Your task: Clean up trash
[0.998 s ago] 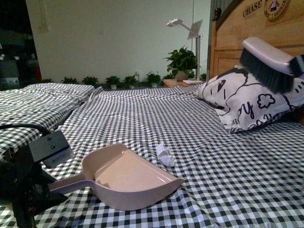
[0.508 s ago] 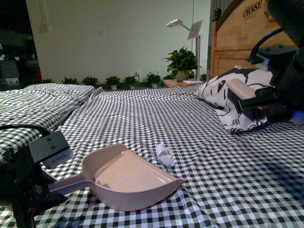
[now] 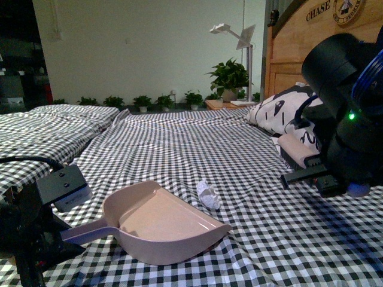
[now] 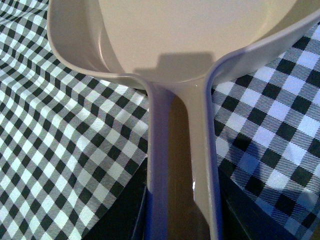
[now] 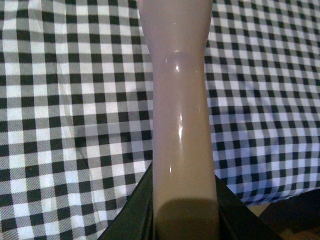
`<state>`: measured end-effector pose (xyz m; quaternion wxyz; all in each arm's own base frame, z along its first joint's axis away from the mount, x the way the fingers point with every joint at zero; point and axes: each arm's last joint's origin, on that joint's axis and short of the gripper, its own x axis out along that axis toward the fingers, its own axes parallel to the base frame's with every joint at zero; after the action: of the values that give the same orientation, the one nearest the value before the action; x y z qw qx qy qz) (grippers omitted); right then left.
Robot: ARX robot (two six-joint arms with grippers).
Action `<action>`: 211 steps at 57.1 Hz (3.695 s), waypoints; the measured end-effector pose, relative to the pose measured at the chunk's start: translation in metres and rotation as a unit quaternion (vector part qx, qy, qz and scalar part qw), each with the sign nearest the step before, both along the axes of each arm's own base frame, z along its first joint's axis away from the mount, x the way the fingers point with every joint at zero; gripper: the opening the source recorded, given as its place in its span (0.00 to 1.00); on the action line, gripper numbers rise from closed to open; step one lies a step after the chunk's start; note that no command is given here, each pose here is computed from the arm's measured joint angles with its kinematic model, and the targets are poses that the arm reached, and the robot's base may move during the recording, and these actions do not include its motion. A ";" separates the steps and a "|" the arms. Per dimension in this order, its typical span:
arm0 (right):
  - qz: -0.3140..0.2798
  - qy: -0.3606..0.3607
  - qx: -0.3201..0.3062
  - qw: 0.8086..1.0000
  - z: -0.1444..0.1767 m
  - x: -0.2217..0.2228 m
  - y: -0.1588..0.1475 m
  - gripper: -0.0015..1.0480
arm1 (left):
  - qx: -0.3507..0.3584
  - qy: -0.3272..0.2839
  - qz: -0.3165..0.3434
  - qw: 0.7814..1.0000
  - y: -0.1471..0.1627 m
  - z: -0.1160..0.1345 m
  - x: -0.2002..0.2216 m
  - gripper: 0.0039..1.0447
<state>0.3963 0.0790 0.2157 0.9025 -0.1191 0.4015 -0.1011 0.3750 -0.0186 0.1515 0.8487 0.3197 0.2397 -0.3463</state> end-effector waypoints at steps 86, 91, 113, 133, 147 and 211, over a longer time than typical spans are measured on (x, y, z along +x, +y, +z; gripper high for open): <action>0.122 0.054 0.095 0.986 -0.037 -0.024 0.086 0.19 | 0.000 0.000 0.000 1.000 0.000 0.000 0.000 0.27; 0.132 0.057 0.099 0.985 -0.037 -0.026 0.090 0.19 | 0.000 0.000 0.000 1.000 0.000 0.000 0.000 0.27; 0.208 0.064 0.153 0.964 -0.017 -0.040 0.106 0.19 | 0.000 0.000 0.000 1.000 0.000 0.000 0.000 0.27; 0.239 0.049 0.172 0.954 0.007 -0.046 0.099 0.19 | 0.000 0.000 0.000 1.000 0.000 0.000 0.000 0.27; 0.227 0.041 0.170 0.958 0.011 -0.041 0.086 0.19 | 0.000 0.000 0.000 1.000 0.000 0.000 0.000 0.27; 0.149 -0.066 0.050 0.985 0.022 -0.031 0.050 0.19 | 0.000 0.000 0.000 1.000 0.000 0.000 0.000 0.27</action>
<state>0.3656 0.1288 0.2379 0.9369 -0.1252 0.3231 0.0468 0.3751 -0.0186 0.1516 0.8486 0.3204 0.2394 -0.3462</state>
